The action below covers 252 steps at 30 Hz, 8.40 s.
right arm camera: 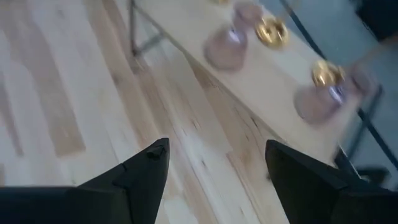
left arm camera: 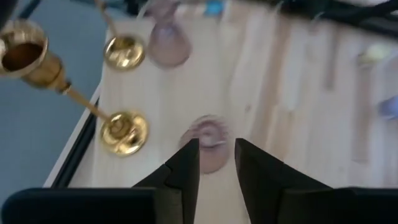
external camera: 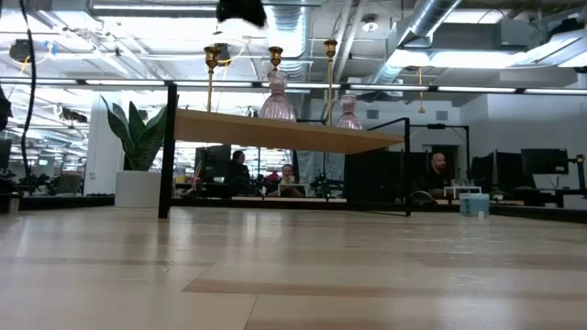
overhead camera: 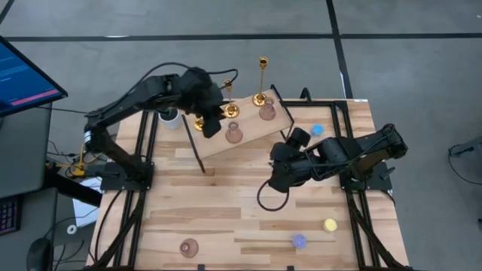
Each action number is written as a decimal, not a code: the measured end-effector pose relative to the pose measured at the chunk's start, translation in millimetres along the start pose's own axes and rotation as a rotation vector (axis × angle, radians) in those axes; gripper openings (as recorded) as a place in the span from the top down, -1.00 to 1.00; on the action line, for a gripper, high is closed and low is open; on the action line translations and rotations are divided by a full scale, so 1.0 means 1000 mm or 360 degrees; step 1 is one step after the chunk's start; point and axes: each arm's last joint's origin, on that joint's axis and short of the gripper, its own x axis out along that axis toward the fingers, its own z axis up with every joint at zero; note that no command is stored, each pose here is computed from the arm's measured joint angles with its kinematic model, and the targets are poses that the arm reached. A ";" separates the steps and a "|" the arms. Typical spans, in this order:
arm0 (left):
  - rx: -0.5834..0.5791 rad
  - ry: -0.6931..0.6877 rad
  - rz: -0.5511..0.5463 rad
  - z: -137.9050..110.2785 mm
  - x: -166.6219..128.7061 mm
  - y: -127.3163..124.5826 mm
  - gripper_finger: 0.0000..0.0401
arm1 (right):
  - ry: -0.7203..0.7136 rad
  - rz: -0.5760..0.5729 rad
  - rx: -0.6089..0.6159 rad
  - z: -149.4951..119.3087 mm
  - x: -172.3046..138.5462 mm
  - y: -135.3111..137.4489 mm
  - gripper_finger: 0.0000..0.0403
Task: Pick & Place candle stick holders
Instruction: Put the top pink glass candle holder on the shelf, then put the pink glass candle holder on the shelf
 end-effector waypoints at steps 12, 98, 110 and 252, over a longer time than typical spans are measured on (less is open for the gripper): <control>0.0186 -0.0609 -0.0214 -0.016 -0.109 -0.067 0.97 | -0.0360 0.0249 -0.0264 0.043 0.054 0.048 0.45; 0.0181 -0.1215 -0.0071 -0.101 -0.168 -0.077 0.96 | -0.0746 -0.0095 0.0346 0.023 0.239 0.001 1.00; 0.0182 -0.1213 -0.0070 -0.101 -0.168 -0.077 0.96 | -0.0613 -0.0322 0.0283 0.018 0.236 -0.005 1.00; -0.0581 0.1226 -0.0466 -0.280 0.078 -0.279 0.83 | -0.0542 0.0413 0.0071 -0.070 -0.024 0.047 1.00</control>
